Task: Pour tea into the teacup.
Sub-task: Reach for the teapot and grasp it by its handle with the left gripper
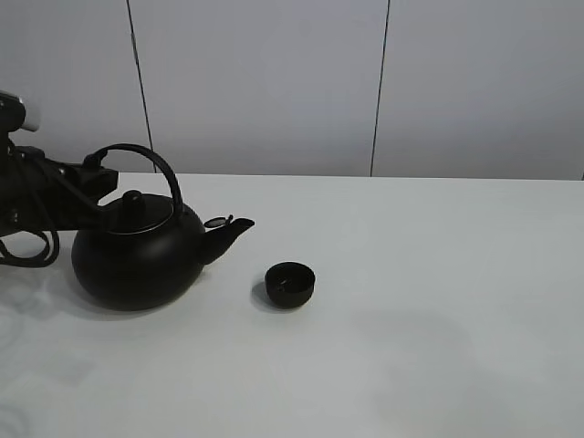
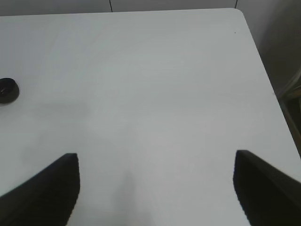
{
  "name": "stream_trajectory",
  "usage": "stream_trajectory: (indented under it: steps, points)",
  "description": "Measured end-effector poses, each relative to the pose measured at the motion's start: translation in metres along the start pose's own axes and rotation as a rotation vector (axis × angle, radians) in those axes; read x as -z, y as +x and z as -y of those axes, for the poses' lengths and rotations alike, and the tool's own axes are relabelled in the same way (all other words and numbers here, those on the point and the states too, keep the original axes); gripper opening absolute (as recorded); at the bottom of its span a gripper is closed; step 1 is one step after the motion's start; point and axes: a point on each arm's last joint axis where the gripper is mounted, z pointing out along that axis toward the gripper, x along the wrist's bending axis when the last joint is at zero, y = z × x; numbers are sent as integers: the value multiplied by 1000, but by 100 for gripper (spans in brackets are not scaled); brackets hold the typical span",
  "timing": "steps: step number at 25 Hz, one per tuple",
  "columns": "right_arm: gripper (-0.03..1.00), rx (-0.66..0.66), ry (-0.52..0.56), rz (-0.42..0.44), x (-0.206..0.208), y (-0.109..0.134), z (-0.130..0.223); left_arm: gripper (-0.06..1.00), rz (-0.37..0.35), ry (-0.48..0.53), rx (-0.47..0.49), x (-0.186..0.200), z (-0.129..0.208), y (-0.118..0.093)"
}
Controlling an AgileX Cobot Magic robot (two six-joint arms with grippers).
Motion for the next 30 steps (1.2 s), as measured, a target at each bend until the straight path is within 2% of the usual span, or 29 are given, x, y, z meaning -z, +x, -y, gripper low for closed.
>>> stream_trajectory:
  steps: [11, 15, 24, 30]
  points:
    - [61, 0, 0, 0, 0, 0, 0, 11, 1, 27, -42, 2, -10, 0]
    - [61, 0, 0, 0, 0, 0, 0, 11, 15, 30, -64, -4, -15, -3]
    - [61, 0, 0, 0, 0, 0, 0, 11, 90, 29, -127, -20, -28, -23]
    - [61, 0, 0, 0, 0, 0, 0, 11, 87, 24, -136, -23, -31, -22]
